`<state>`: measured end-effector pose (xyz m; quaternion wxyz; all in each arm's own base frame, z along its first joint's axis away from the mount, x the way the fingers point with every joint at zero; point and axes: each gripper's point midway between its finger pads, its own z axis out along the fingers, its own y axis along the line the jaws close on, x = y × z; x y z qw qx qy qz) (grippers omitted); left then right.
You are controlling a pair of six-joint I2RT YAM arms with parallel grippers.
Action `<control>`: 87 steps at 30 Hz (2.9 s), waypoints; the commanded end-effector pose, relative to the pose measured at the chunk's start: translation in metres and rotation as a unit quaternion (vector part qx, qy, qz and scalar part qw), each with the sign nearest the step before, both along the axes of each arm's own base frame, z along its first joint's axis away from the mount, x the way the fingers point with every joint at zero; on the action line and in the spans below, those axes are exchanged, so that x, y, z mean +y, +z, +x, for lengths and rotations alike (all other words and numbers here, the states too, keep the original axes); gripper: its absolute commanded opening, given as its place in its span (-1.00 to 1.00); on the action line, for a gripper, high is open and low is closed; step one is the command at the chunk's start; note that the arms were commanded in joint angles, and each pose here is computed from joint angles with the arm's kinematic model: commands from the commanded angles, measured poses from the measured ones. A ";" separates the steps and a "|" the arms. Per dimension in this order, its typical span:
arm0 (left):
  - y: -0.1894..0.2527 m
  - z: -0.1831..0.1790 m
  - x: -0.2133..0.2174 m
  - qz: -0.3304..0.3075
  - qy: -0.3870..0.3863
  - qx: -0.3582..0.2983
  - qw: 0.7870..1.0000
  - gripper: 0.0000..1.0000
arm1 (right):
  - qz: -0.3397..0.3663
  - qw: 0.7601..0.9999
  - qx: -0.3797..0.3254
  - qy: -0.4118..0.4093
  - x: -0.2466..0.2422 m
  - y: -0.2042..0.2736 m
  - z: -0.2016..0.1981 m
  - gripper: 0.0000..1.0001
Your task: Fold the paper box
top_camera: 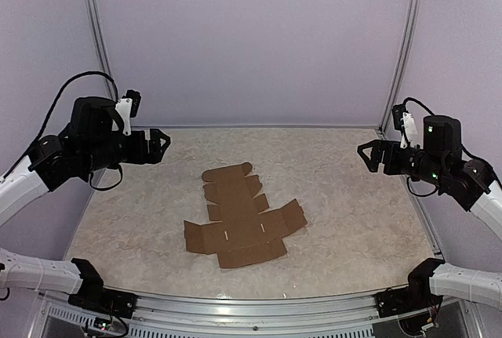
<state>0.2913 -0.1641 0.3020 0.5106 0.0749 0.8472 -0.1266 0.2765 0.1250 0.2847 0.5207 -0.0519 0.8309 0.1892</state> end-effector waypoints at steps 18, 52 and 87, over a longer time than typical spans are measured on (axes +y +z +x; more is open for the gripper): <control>-0.079 -0.023 -0.006 -0.044 0.011 0.092 0.995 0.97 | 0.008 0.984 0.112 0.135 0.059 -0.064 -0.021 0.86; -0.094 -0.032 0.005 -0.042 0.037 0.107 0.993 0.98 | 0.032 0.936 0.303 0.177 0.161 -0.220 0.016 0.14; -0.058 -0.039 0.016 -0.010 0.021 0.078 0.997 0.98 | -0.102 0.898 0.288 0.315 0.183 -0.192 0.000 -1.00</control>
